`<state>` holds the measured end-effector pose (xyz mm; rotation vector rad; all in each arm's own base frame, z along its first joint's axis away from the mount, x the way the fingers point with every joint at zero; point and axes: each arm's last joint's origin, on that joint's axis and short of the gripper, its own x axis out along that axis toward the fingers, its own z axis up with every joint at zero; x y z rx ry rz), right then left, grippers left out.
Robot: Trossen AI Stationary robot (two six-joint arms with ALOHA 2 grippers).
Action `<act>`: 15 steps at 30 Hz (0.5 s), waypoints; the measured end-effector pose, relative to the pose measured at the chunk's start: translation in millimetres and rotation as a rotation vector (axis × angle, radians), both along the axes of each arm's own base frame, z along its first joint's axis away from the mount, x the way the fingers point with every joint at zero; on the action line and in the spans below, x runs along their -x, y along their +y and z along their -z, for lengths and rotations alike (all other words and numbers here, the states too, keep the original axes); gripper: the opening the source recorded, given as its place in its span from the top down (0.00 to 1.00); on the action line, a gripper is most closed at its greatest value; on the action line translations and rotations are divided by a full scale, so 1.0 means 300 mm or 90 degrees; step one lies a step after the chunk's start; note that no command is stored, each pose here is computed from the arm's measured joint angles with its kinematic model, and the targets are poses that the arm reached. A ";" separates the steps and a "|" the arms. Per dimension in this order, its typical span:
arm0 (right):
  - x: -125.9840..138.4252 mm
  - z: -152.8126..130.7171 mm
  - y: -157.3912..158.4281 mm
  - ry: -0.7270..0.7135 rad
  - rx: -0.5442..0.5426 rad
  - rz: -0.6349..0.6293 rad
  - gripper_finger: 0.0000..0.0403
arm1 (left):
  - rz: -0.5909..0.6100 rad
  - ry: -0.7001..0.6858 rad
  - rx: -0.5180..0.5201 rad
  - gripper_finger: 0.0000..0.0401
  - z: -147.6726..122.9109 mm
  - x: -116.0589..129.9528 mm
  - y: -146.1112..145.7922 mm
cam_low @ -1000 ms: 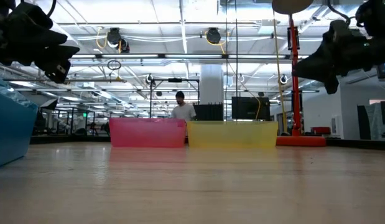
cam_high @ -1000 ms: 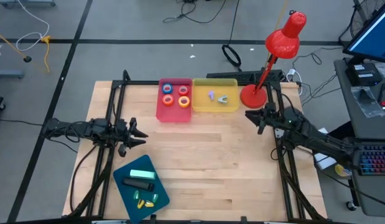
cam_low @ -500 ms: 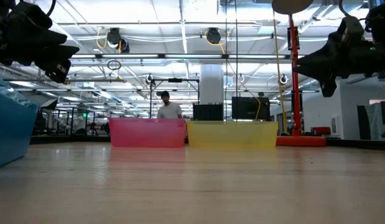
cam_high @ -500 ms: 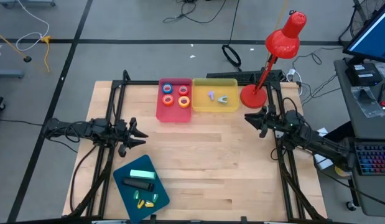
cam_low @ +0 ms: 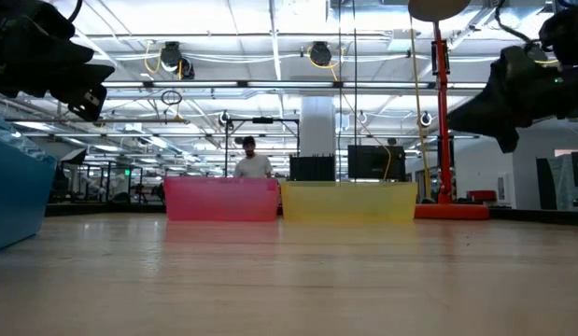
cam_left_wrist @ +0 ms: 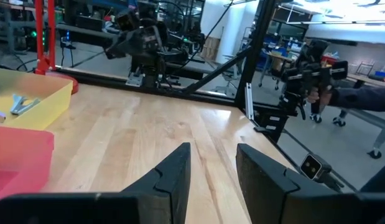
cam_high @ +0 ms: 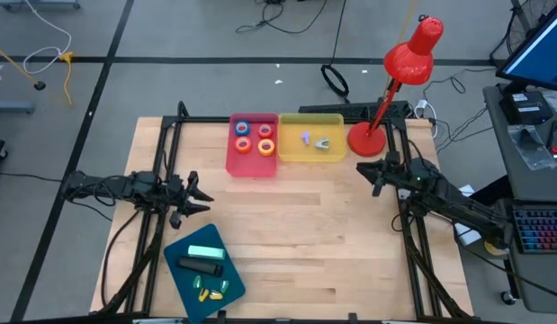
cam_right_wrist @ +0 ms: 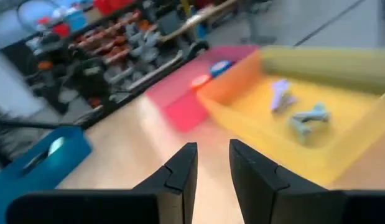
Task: Pick and place Stapler, Stapler remover, tape
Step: Return to Home Position
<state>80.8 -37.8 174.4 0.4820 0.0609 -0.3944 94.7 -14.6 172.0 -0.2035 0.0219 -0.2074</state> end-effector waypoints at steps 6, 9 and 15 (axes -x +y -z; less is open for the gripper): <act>-0.012 0.015 -0.012 -0.034 0.045 0.028 0.79 | 0.000 0.001 0.004 0.68 0.000 0.000 0.000; -0.014 0.019 -0.009 -0.030 0.049 0.009 0.79 | 0.000 0.001 0.005 0.68 0.000 0.000 0.000; -0.019 0.021 0.007 -0.037 0.035 -0.099 0.79 | 0.000 0.011 0.057 0.68 -0.001 0.000 0.000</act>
